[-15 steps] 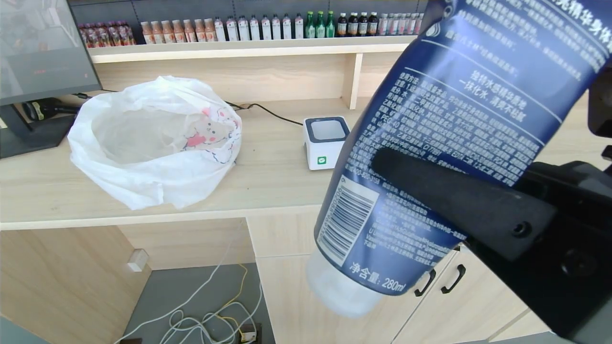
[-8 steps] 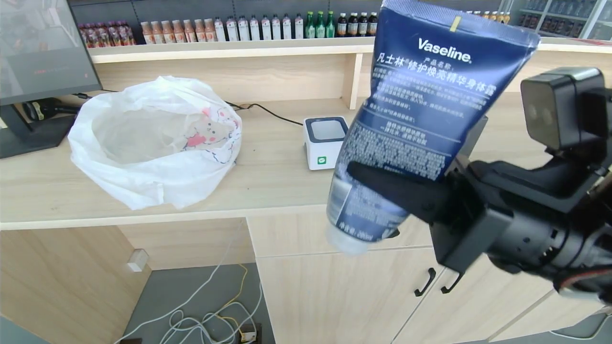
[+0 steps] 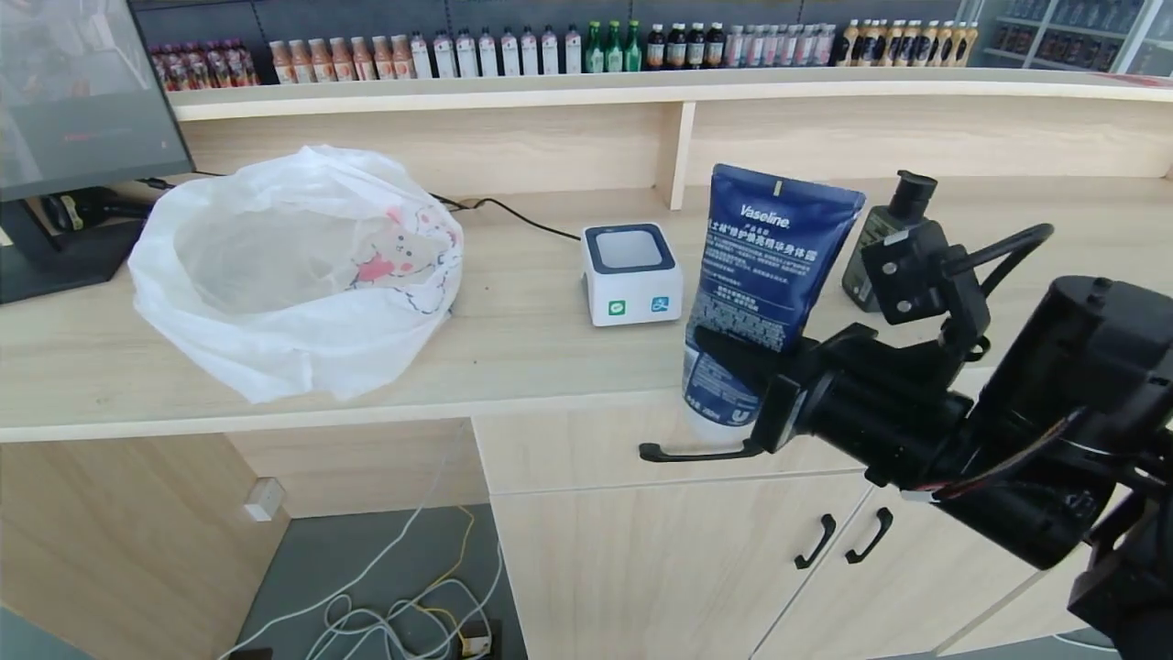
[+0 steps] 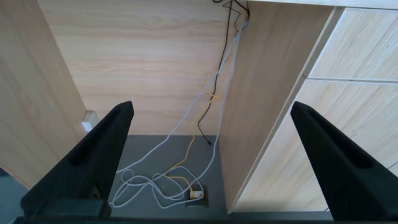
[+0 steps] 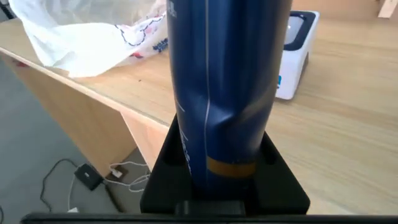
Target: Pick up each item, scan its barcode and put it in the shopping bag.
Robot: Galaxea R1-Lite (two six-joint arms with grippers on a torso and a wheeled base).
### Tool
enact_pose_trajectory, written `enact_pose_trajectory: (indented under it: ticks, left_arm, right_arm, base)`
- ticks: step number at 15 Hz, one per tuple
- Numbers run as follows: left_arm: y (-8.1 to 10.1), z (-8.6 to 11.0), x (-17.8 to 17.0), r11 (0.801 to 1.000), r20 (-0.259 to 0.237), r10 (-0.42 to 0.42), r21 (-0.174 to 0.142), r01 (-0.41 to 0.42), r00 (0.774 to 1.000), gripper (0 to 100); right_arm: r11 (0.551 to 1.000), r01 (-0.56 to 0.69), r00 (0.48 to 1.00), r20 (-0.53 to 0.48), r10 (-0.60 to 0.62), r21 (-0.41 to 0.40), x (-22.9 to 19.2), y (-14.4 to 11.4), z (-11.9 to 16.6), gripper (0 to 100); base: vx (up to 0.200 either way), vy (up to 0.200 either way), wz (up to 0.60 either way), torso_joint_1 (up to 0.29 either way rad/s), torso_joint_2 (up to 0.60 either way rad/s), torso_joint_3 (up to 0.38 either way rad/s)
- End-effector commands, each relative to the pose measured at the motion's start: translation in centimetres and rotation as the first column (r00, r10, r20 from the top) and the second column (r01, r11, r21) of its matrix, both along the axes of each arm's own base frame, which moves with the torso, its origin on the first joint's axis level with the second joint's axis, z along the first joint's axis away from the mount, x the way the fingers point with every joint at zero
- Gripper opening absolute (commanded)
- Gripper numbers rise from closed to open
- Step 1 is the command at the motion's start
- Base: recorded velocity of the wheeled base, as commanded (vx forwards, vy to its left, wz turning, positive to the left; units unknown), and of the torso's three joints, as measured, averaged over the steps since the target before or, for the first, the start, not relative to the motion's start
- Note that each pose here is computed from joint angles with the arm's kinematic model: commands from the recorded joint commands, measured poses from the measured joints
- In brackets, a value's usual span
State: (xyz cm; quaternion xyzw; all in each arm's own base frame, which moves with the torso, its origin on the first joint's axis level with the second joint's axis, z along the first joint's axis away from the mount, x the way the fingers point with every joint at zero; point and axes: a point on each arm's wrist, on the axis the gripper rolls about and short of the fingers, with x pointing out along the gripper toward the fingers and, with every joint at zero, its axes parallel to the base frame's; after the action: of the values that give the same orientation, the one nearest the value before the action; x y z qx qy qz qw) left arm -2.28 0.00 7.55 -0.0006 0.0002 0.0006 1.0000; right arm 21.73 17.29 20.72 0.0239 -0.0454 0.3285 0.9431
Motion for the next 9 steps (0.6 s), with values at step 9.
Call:
enact_pose_trajectory:
  ticks: [9]
  left_arm:
    - [0.0,0.0,0.0,1.000,0.000,-0.001,0.000,0.001,1.000,100]
  right_arm:
    - [0.986,0.104,0.992,0.059,-0.112,0.129,3.4,1.6,2.6,0]
  base:
    - [0.000,0.000,0.00,0.000,0.00,0.000]
